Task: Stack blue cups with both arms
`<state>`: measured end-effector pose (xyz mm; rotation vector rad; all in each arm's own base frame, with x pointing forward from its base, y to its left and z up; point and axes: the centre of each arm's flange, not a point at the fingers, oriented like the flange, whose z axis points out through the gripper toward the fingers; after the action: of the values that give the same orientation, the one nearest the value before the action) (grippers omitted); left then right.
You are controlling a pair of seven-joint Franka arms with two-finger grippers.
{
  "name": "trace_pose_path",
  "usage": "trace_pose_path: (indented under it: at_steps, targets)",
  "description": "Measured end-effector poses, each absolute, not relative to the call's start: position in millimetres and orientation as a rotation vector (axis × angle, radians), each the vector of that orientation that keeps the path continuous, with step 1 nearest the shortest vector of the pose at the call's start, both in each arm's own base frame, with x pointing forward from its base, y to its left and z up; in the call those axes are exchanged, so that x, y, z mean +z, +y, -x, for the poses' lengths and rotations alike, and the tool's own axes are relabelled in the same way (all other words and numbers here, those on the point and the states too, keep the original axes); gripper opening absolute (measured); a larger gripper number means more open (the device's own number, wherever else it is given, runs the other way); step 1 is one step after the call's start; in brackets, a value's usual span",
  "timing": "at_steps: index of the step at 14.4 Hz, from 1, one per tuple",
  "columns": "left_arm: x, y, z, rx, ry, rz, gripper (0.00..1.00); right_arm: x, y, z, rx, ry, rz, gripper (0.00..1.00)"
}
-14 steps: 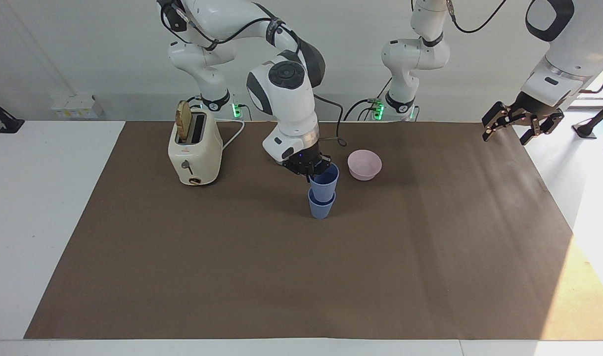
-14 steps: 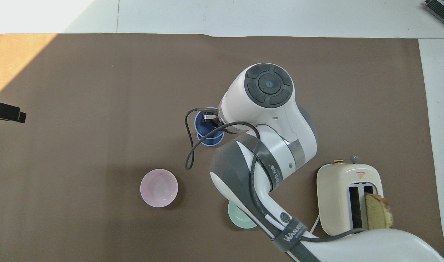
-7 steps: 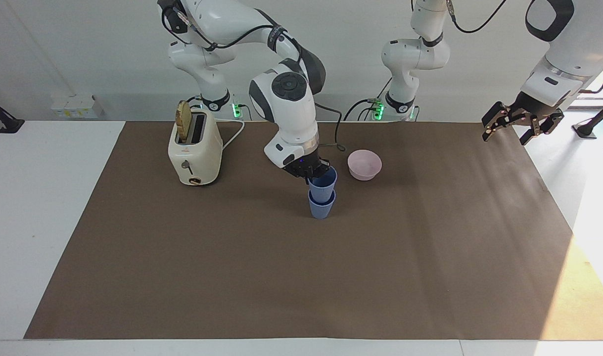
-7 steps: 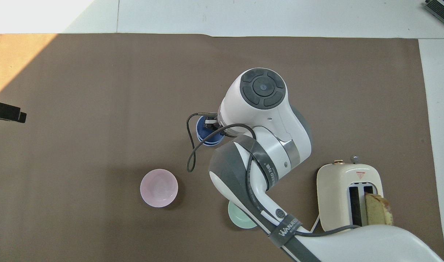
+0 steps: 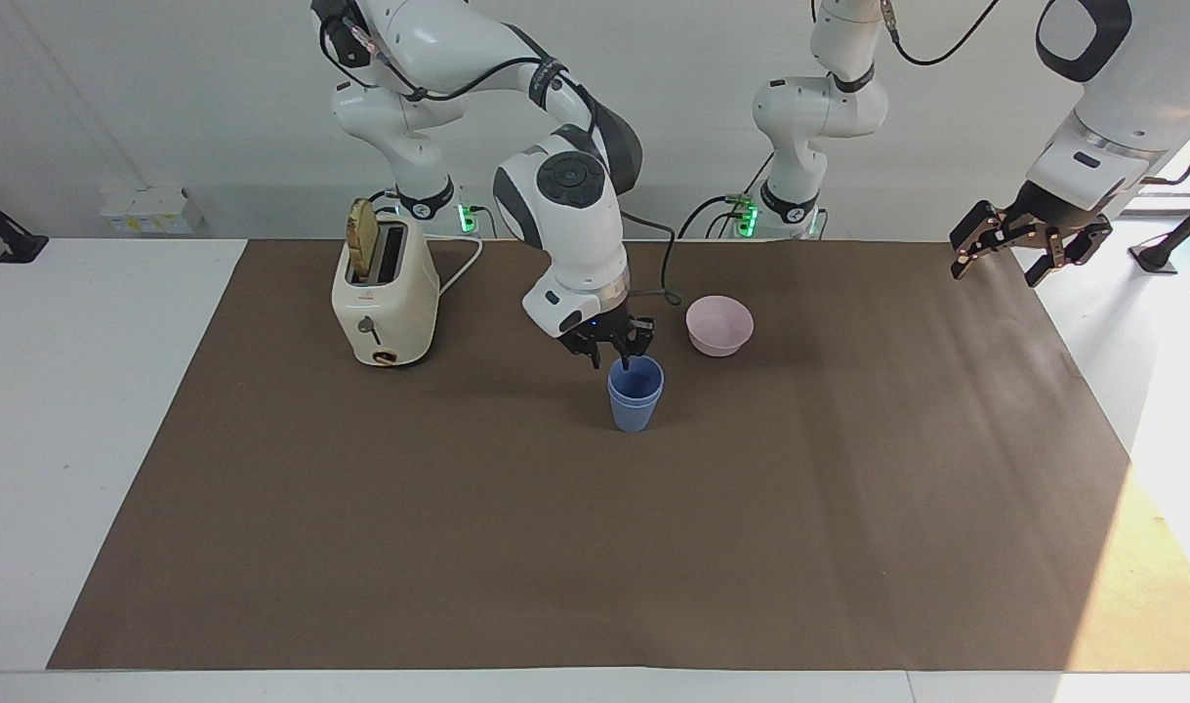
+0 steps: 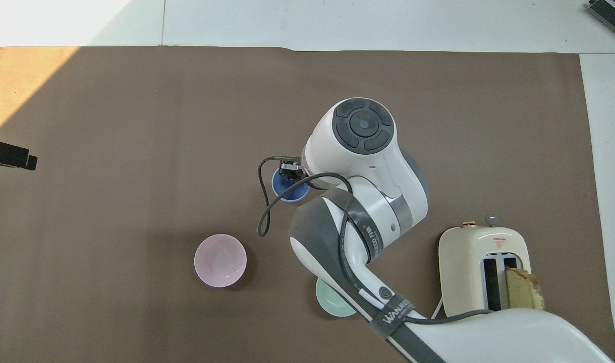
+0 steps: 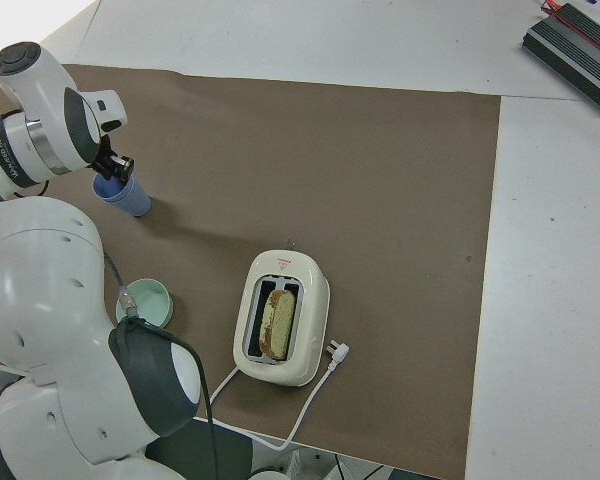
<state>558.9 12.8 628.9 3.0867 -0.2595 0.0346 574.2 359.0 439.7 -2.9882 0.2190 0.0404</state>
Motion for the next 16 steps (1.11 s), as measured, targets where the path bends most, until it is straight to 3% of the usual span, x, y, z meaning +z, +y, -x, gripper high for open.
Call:
trace_pose_path:
  at_steps: [3,4,11,16]
  targets:
    - [628.9,12.8,-558.8,0.035,-0.26,-3.087,1.0,452.5,347.2,-583.3,0.006,0.244,2.984,0.95]
    - [628.9,12.8,-558.8,0.035,-0.26,-3.087,1.0,464.9,332.2,-590.2,-0.011,0.244,2.993,1.0]
    - [628.7,12.4,-558.6,0.031,-0.262,-3.086,1.0,571.7,212.4,-601.0,-0.058,-0.409,3.281,1.0]
    - [628.6,11.1,-558.5,0.029,-0.265,-3.086,1.0,605.0,98.1,-599.1,0.104,-0.314,3.263,1.0]
